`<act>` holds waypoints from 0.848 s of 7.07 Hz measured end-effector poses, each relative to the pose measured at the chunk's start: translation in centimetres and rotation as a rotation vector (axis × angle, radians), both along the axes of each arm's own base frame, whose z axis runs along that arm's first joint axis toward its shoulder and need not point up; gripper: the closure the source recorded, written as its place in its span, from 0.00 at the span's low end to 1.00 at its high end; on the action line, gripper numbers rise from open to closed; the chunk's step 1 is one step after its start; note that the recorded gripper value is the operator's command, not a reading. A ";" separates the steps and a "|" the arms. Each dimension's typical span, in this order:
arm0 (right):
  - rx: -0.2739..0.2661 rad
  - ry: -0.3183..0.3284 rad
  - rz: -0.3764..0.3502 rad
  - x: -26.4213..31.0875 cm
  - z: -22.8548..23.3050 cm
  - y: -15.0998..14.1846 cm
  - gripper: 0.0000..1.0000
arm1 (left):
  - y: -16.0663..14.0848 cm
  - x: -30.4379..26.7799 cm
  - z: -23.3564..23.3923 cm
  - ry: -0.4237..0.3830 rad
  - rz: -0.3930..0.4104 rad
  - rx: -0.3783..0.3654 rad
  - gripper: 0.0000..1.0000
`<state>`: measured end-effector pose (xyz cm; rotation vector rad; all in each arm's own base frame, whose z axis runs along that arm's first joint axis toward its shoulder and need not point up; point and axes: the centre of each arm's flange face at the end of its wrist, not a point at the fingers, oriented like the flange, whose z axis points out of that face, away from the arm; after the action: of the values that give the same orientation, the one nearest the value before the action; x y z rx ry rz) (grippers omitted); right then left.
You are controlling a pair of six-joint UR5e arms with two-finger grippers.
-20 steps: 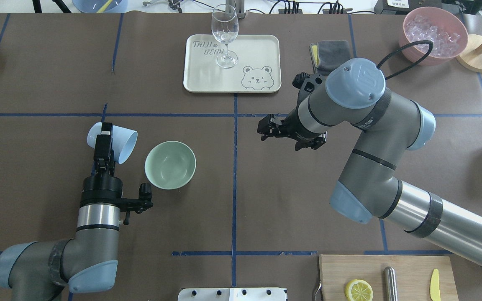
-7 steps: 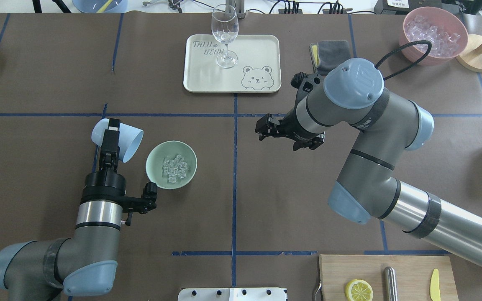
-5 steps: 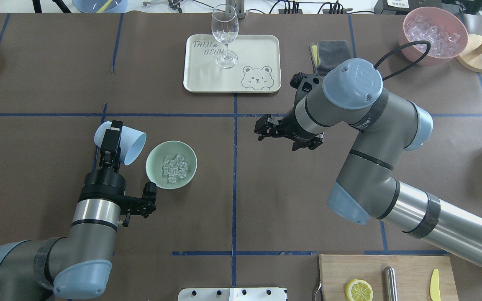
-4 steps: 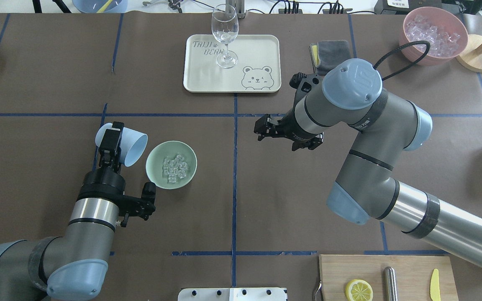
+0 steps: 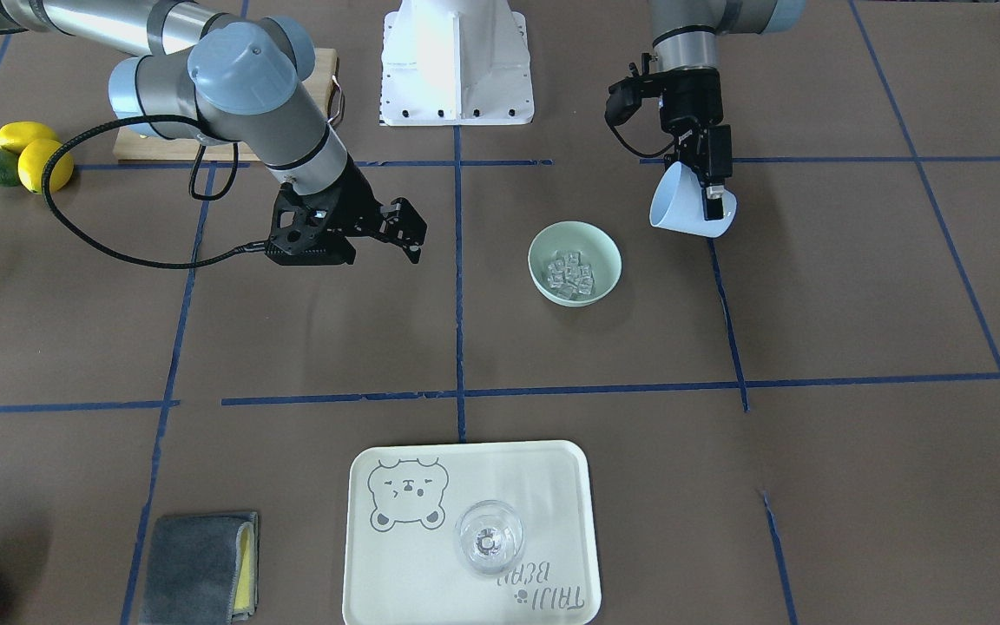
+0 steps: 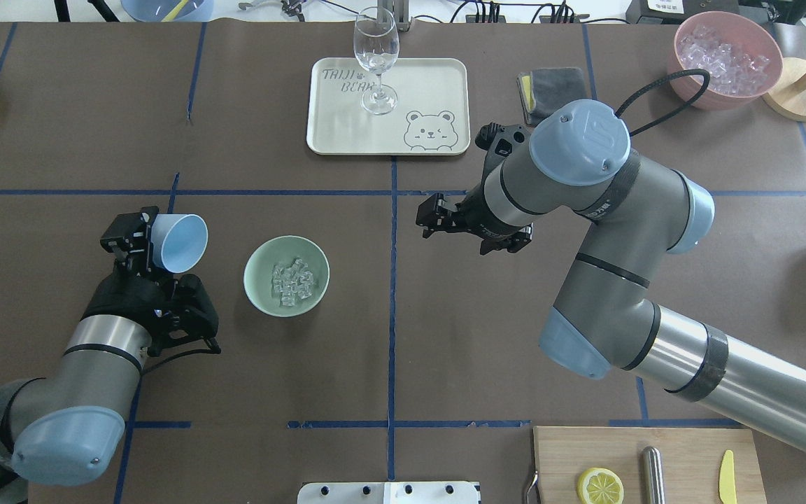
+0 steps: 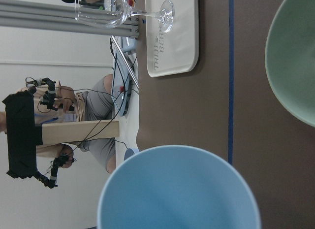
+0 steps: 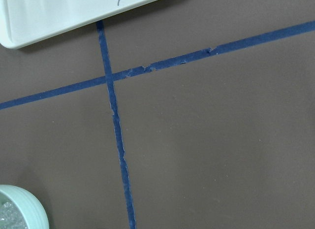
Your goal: Pour ice into bowl
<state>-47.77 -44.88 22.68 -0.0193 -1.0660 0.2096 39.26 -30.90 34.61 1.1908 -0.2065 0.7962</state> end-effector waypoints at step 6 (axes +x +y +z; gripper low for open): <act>0.014 -0.009 -0.021 -3.4 -1.6 3.0 0.00 | -0.4 -12.2 10.5 0.343 -0.185 -0.217 1.00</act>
<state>-51.13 -41.86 21.04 -0.0188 -1.0757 0.1828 27.05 -31.26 45.13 1.0657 0.0523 0.4313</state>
